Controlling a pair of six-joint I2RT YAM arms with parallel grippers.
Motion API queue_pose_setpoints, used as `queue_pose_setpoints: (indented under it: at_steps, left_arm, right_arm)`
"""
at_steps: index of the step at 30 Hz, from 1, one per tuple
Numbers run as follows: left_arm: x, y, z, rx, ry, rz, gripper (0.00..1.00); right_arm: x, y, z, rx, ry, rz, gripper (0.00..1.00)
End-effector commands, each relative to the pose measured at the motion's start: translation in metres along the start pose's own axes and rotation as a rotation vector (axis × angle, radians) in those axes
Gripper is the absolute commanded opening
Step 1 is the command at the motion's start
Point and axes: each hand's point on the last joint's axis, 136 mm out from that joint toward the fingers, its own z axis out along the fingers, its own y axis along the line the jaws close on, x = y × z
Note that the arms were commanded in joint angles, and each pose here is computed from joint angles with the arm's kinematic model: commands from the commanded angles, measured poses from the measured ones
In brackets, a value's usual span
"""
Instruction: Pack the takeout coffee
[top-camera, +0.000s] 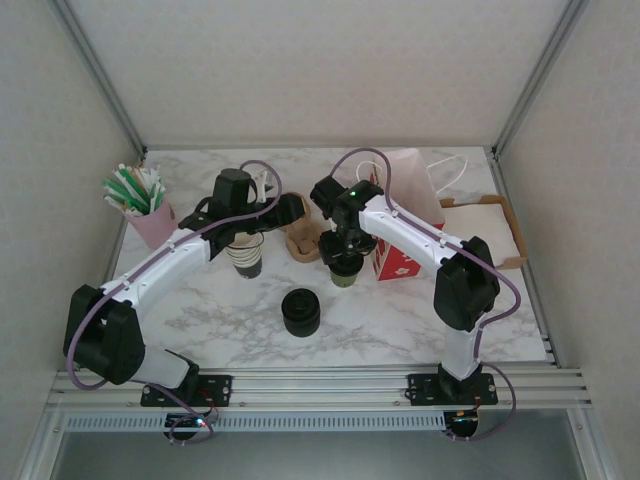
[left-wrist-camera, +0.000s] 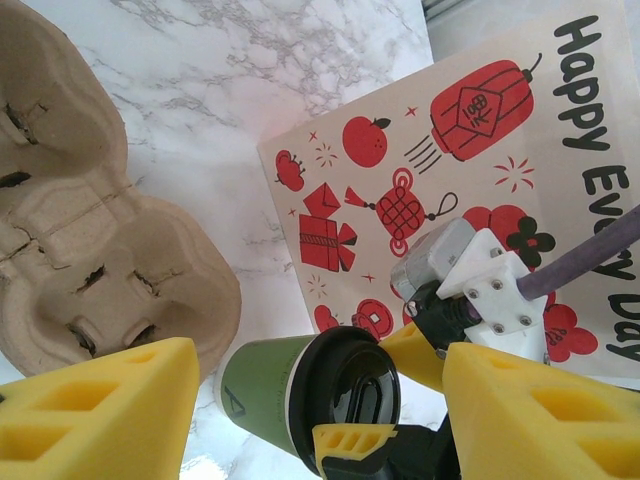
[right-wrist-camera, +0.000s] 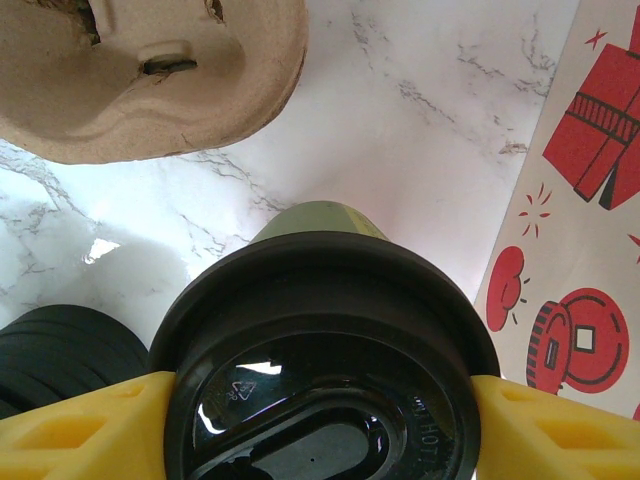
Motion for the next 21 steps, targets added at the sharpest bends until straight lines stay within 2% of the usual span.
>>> queue_pose_setpoints:
  at_steps: [1, 12, 21]
  left_arm:
    - [-0.004, -0.003, -0.005, 0.021, -0.017, 0.016, 0.66]
    - [-0.009, -0.008, -0.009, 0.032, -0.032, 0.023, 0.65]
    - [-0.012, -0.013, -0.012, 0.038, -0.04, 0.033, 0.65]
  right_arm:
    - [0.003, 0.0, -0.006, 0.012, 0.009, -0.013, 0.68]
    - [0.009, 0.011, -0.051, -0.072, -0.062, -0.028, 0.67]
    - [0.015, 0.009, -0.106, -0.13, -0.173, -0.02, 0.67]
